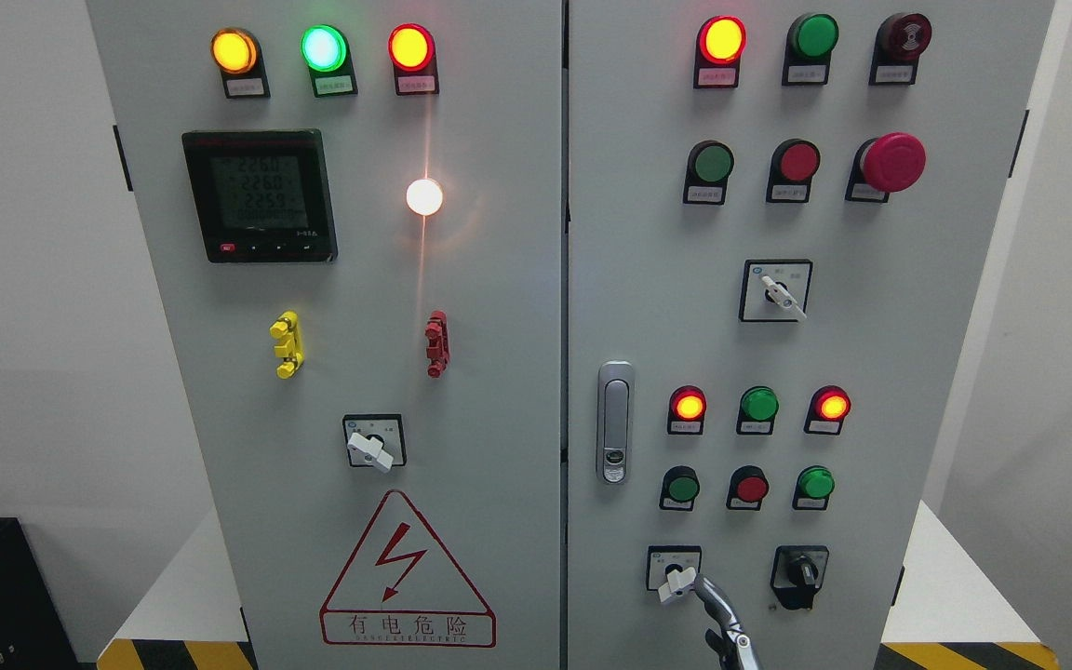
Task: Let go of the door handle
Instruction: 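Raise the right hand from below toward the silver door handle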
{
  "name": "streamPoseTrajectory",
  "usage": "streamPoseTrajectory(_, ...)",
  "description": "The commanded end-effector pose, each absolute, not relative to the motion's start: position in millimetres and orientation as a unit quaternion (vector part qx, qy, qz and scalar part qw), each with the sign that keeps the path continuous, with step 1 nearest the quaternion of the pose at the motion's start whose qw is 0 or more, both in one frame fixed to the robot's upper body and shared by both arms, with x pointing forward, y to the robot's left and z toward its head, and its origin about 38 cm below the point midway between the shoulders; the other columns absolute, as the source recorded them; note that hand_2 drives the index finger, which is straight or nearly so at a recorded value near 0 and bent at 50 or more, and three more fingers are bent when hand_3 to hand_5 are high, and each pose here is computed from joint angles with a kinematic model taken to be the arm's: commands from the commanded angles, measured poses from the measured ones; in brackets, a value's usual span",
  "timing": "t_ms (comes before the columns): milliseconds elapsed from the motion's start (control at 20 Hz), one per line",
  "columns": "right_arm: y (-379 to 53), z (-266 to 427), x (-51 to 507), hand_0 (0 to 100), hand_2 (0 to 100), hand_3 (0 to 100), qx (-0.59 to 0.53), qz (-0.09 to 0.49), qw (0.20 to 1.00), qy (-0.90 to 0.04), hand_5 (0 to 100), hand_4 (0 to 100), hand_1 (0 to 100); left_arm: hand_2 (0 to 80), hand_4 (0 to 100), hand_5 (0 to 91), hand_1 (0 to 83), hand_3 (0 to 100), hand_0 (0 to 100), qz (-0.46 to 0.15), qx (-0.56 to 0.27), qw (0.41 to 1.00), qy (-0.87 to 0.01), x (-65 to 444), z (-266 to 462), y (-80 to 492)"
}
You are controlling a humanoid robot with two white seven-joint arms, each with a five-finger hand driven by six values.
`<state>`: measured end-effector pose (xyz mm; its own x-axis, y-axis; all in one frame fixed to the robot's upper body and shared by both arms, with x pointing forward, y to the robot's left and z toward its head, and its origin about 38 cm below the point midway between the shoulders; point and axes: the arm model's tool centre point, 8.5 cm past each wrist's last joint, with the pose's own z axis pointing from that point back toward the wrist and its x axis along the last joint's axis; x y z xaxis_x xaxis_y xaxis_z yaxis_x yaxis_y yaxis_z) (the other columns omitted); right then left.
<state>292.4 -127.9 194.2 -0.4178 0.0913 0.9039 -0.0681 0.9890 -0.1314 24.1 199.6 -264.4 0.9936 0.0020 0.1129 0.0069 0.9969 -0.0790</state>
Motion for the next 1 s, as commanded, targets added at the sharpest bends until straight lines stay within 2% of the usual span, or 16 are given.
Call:
streamPoseTrajectory(0, -127.7, 194.4, 292.3, 35, 0, 6, -0.007, 0.074, 0.539, -0.839, 4, 6, 6, 0.0, 0, 0.0, 55.6, 0, 12, 0.000, -0.040, 0.998, -0.047, 11.2, -264.7, 199.6)
streamPoseTrajectory(451, -127.8, 193.7, 292.6, 34, 0, 8, 0.003, 0.067, 0.542, -0.838, 10, 10, 5, 0.0, 0, 0.0, 55.6, 0, 12, 0.000, -0.040, 0.998, -0.047, 11.2, -264.7, 199.6)
streamPoseTrajectory(501, -127.8, 193.7, 292.6, 34, 0, 10, 0.003, 0.067, 0.542, -0.838, 18, 16, 5, 0.0, 0, 0.0, 55.6, 0, 12, 0.000, -0.040, 0.998, -0.047, 11.2, -264.7, 199.6)
streamPoseTrajectory(601, -130.2, 193.9, 293.4, 34, 0, 13, -0.001, 0.066, 0.542, -0.838, 23, 20, 5, 0.0, 0, 0.0, 55.6, 0, 12, 0.000, -0.040, 0.998, -0.047, 11.2, -264.7, 199.6)
streamPoseTrajectory(651, -130.9, 193.6, 294.2, 34, 0, 16, -0.002, 0.066, 0.542, -0.838, 29, 28, 5, 0.0, 0, 0.0, 55.6, 0, 12, 0.000, -0.040, 0.998, -0.047, 11.2, -264.7, 199.6)
streamPoseTrajectory(801, -133.1, 193.8, 298.2, 33, 0, 25, -0.008, 0.068, 0.552, -0.831, 43, 40, 10, 0.0, 0, 0.0, 55.6, 0, 12, 0.000, -0.040, 0.998, -0.047, 11.2, -264.7, 199.6)
streamPoseTrajectory(901, -133.4, 200.6, 303.9, 33, 0, 30, -0.015, 0.070, 0.550, -0.832, 47, 45, 13, 0.0, 0, 0.0, 55.6, 0, 12, 0.000, -0.040, 0.998, -0.047, 11.2, -264.7, 199.6)
streamPoseTrajectory(951, -132.6, 204.7, 306.3, 34, 0, 39, -0.019, 0.074, 0.544, -0.835, 54, 52, 15, 0.0, 0, 0.0, 55.6, 0, 12, 0.000, -0.040, 0.998, -0.047, 11.2, -264.7, 199.6)
